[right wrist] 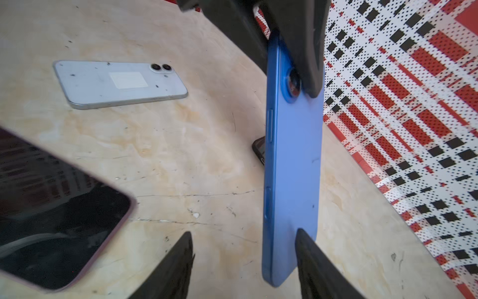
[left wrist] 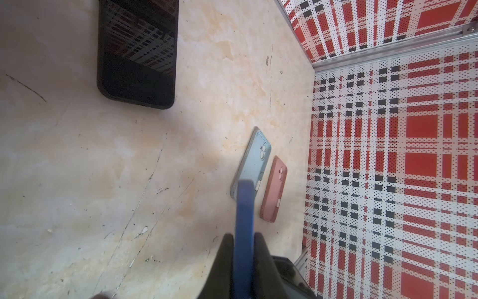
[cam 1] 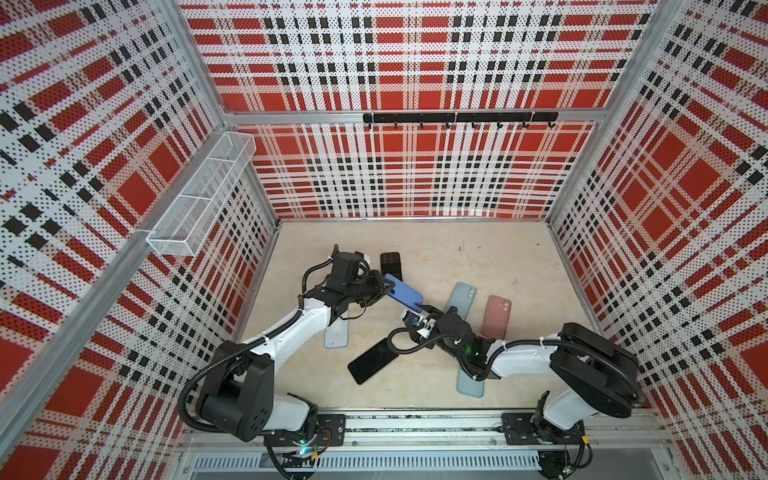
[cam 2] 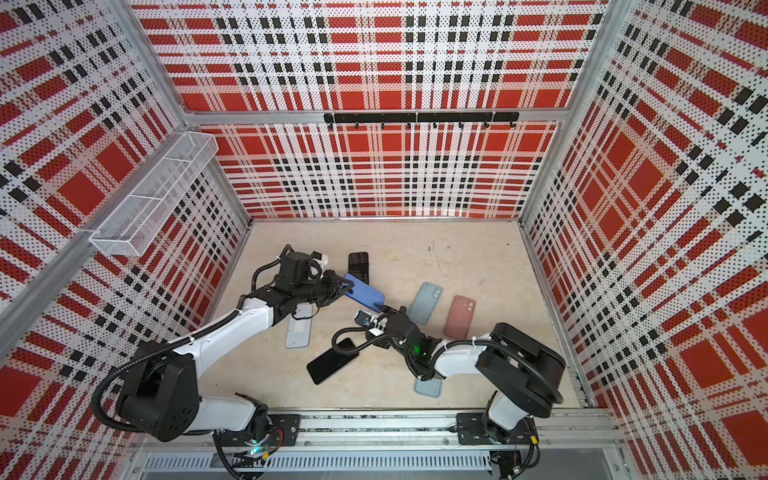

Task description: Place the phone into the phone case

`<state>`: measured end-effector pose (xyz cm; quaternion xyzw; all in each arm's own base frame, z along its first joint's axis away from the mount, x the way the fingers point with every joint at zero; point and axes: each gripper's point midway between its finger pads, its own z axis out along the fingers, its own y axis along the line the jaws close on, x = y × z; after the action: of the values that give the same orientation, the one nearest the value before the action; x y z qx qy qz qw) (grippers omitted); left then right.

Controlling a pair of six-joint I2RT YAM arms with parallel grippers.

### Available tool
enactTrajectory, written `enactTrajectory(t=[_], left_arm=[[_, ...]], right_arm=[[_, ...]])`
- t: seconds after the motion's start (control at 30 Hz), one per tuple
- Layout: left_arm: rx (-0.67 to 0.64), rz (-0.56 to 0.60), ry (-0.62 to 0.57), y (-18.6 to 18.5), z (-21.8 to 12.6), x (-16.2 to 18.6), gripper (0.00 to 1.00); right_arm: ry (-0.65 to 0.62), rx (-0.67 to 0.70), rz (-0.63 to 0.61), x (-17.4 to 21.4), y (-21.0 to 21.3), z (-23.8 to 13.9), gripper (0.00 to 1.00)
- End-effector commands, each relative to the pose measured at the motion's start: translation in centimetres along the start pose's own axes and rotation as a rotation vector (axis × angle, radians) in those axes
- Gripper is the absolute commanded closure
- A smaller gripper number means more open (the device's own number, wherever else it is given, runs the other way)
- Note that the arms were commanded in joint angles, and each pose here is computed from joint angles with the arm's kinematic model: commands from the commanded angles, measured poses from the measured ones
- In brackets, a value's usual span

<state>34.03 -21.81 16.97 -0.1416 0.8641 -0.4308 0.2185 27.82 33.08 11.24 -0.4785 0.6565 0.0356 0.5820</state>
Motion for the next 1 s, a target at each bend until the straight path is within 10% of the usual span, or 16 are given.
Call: enactTrajectory(t=[0.0,0.27,0.77,0.97], left_arm=[[0.081,0.018,-0.037,-3.3,-1.9,-1.2,0.93],[0.058,0.016,-0.041,-3.1,-2.4,-1.1,0.93],[0.031,-0.049,0.013,-3.5,-1.9,-0.4,0.87],[0.019,-0.04,0.007,-4.0,-2.4,-0.4,0.79]], right_arm=[[-0.085,0.195,0.0,-2.8,-3.5,0.5,0.35],[-0.037,0.266,-0.045,-2.2,-4.0,2.2,0.45],[-0.069,0.479,-0.272,-3.7,-2.8,2.4,0.98],[-0.063,0.504,-0.351,-4.2,-1.7,2.8,1.0]])
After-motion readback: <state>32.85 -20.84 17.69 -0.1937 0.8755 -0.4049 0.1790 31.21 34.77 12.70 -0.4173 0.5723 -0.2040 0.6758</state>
